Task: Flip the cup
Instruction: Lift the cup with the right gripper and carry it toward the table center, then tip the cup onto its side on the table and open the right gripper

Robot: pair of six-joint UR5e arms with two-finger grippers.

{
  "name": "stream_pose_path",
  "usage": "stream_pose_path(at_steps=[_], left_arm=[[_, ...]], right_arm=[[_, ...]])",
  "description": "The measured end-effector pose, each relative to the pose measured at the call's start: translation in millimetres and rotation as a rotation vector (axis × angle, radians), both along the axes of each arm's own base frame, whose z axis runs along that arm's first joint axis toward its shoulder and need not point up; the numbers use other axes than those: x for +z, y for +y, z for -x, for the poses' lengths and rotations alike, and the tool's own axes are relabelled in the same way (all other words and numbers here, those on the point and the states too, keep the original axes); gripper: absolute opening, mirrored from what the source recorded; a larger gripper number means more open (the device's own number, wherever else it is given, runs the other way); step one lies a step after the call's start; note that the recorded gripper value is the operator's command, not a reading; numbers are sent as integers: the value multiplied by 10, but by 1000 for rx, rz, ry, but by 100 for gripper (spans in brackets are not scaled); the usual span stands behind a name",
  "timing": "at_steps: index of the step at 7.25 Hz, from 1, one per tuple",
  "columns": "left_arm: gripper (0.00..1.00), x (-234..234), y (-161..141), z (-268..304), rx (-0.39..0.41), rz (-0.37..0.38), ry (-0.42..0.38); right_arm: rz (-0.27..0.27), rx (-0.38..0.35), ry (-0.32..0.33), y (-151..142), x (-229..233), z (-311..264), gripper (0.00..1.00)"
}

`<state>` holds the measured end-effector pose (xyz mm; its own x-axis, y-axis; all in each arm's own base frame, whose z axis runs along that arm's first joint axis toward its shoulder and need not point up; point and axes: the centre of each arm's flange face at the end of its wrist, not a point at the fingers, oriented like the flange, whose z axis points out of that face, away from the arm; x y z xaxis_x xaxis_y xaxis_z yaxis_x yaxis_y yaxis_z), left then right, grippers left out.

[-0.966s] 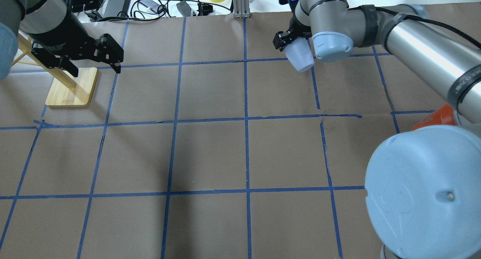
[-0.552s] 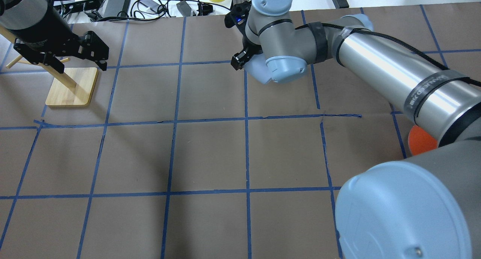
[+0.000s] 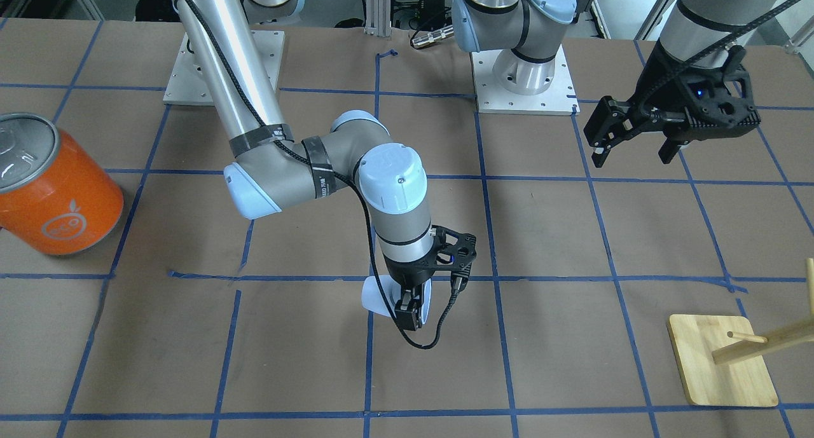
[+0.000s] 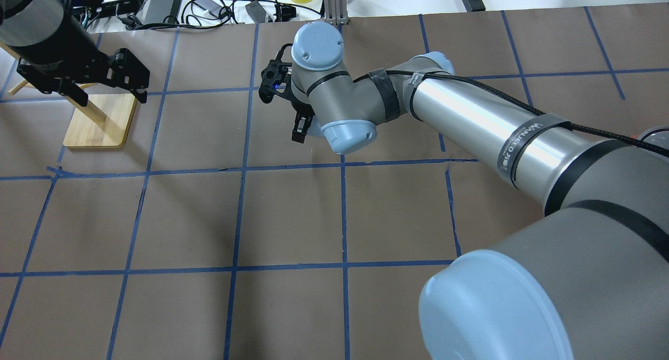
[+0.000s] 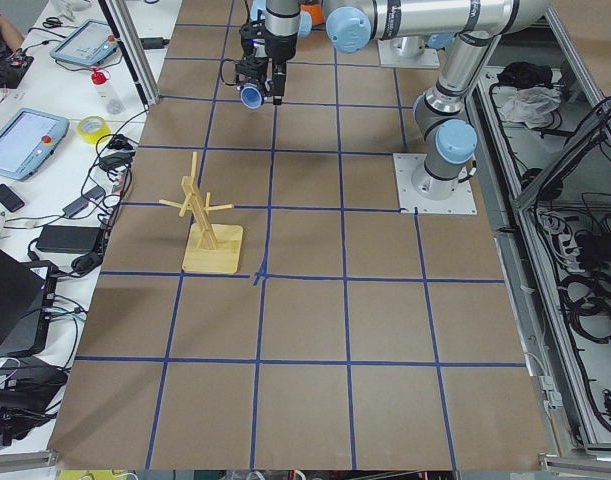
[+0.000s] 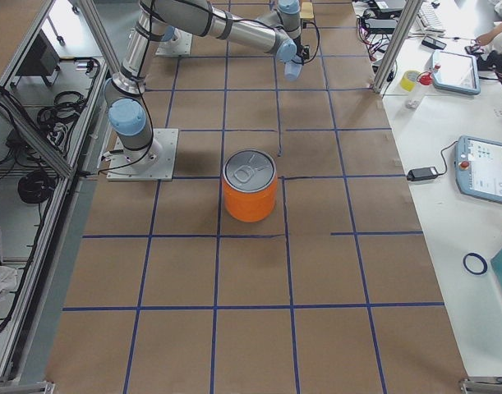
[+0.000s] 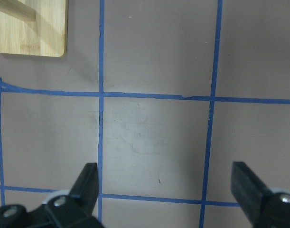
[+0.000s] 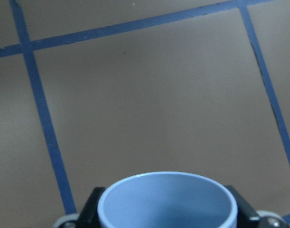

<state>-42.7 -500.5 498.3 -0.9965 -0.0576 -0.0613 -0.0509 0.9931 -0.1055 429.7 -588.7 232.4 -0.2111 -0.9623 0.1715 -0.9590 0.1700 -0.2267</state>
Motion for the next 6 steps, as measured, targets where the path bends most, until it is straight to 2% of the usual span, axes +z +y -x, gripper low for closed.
stream_pose_path(at_steps=[1, 2, 4, 5, 6], left_arm=[[100, 0, 9, 3, 0, -1, 1], [100, -6, 13, 7, -1, -3, 1], [100, -8, 25, 9, -1, -6, -1], [100, -4, 39, 13, -1, -10, 0], [100, 2, 50, 15, -2, -12, 1]], right_arm=[[8, 70, 14, 76, -104, -49, 10], [13, 109, 21, 152, -198, -55, 12], [26, 138, 20, 269, -301, -95, 20], [30, 137, 16, 288, -326, -111, 31], [30, 135, 15, 295, -343, -116, 57]])
